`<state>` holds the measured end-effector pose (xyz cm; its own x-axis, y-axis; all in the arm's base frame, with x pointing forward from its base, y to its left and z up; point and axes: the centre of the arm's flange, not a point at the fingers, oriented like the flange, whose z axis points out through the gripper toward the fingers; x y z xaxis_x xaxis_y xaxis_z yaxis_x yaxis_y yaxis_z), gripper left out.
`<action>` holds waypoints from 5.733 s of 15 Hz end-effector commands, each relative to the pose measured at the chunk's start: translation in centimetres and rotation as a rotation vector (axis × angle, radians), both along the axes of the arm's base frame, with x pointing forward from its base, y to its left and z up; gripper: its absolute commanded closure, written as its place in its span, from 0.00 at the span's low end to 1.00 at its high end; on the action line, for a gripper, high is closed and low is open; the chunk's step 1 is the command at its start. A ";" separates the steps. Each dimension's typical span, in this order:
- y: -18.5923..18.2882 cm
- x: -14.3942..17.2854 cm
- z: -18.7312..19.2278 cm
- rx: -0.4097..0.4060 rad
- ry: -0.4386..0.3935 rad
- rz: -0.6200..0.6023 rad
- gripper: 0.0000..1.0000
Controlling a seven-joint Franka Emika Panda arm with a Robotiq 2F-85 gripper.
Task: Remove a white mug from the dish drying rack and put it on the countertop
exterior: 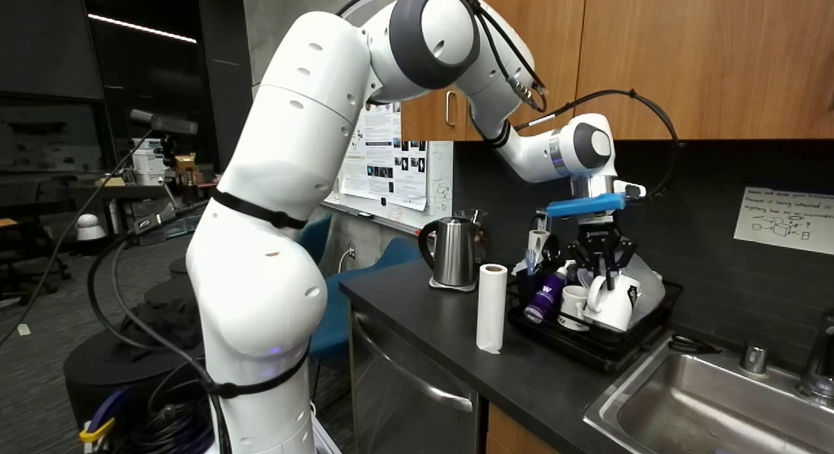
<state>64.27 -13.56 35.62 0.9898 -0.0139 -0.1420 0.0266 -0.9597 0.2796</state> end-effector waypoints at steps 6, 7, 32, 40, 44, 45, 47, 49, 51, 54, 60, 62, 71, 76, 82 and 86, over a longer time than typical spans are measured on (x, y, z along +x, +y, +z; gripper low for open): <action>0.5 -3.4 2.6 -0.005 -0.035 -0.100 0.95; 0.6 -4.0 2.9 -0.013 -0.055 -0.126 0.95; 6.7 -11.3 -2.8 0.045 -0.071 -0.315 0.95; 8.1 -8.3 -6.7 0.067 -0.097 -0.243 0.95; 8.4 -7.6 -8.9 0.077 -0.057 -0.219 0.95; 8.5 -7.4 -9.3 0.081 -0.049 -0.214 0.95; 8.4 -6.9 -10.1 0.090 -0.038 -0.211 0.95; 8.3 -6.6 -10.6 0.100 -0.031 -0.209 0.95; 8.2 -6.2 -10.5 0.108 -0.036 -0.205 0.95; 8.2 -6.2 -10.5 0.121 -0.027 -0.207 0.95; 7.9 -5.7 -10.3 0.144 -0.017 -0.205 0.37; 7.7 -5.7 -10.3 0.143 -0.011 -0.207 0.23; 6.4 -5.5 -8.4 0.182 -0.033 -0.190 0.00; 5.0 -5.3 -7.0 0.185 -0.060 -0.191 0.00; 3.9 -4.9 -5.7 0.178 -0.085 -0.182 0.00; 4.1 -4.5 -6.5 0.164 -0.089 -0.184 0.00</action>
